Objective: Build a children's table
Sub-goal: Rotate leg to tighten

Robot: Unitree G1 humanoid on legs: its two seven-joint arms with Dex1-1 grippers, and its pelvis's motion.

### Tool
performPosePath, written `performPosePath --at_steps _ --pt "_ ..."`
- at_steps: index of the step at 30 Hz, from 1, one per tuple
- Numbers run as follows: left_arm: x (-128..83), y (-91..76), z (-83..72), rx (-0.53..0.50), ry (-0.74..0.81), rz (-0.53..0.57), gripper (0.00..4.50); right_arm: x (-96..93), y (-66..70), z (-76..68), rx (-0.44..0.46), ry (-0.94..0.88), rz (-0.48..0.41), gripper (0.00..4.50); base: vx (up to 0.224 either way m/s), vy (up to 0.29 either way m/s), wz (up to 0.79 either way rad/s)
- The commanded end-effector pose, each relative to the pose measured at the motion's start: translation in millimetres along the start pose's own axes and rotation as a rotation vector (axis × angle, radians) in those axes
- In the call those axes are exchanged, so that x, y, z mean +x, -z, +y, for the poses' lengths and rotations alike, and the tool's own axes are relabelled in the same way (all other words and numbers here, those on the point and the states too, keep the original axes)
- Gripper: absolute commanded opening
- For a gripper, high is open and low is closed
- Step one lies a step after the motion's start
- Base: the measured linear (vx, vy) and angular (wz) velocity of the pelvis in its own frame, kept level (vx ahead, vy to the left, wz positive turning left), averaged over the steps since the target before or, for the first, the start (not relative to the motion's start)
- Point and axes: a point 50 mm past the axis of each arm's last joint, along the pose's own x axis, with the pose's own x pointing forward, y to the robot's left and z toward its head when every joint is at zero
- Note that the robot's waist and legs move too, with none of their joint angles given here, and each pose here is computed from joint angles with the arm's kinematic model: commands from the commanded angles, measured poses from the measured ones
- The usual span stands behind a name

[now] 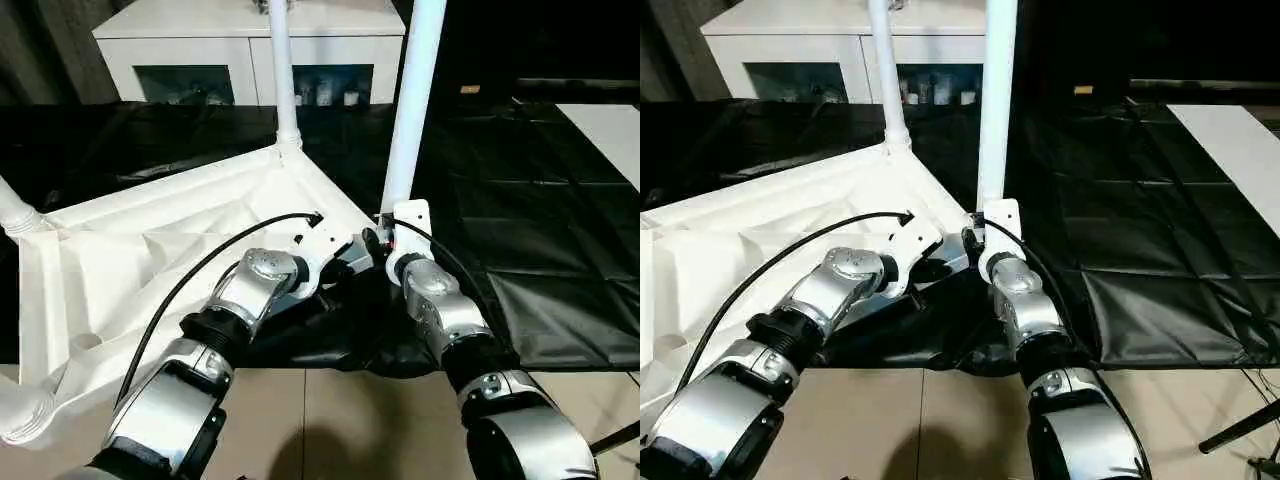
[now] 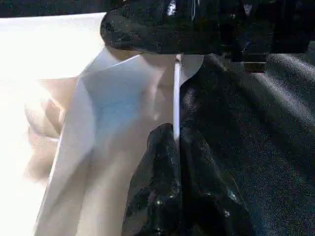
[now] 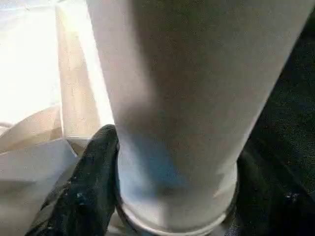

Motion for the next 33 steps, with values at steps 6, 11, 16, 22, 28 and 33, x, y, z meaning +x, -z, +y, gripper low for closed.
performPosePath --at_steps 6,11,16,22,28,33 --pt "-18.4 21.0 16.2 0.011 -0.032 0.028 0.0 -4.5 -4.4 6.1 -0.124 -0.225 -0.043 3.79 0.0 0.0 0.0" --pt "-28.3 22.9 12.8 0.052 0.096 -0.021 0.0 -16.8 -6.6 -3.8 -0.203 -0.447 -0.07 3.79 0.0 0.0 0.0" --pt "-48.9 30.1 -0.6 0.123 0.375 -0.052 0.0 -37.8 -5.4 -20.8 -0.259 -0.684 -0.08 3.79 0.0 0.0 0.0" --pt "-68.6 32.6 -3.9 0.139 0.489 -0.036 0.0 -56.3 -2.4 -31.0 -0.304 -0.857 -0.045 3.79 0.0 0.0 0.0" --pt "-73.6 34.5 -2.2 0.139 0.492 -0.034 0.0 -65.3 1.8 -32.1 -0.333 -0.96 0.0 3.79 0.0 0.0 0.0" --pt "-74.2 33.2 -2.6 0.132 0.481 -0.034 0.0 -65.9 5.3 -32.4 -0.35 -0.979 0.028 3.4 0.0 0.0 0.0"
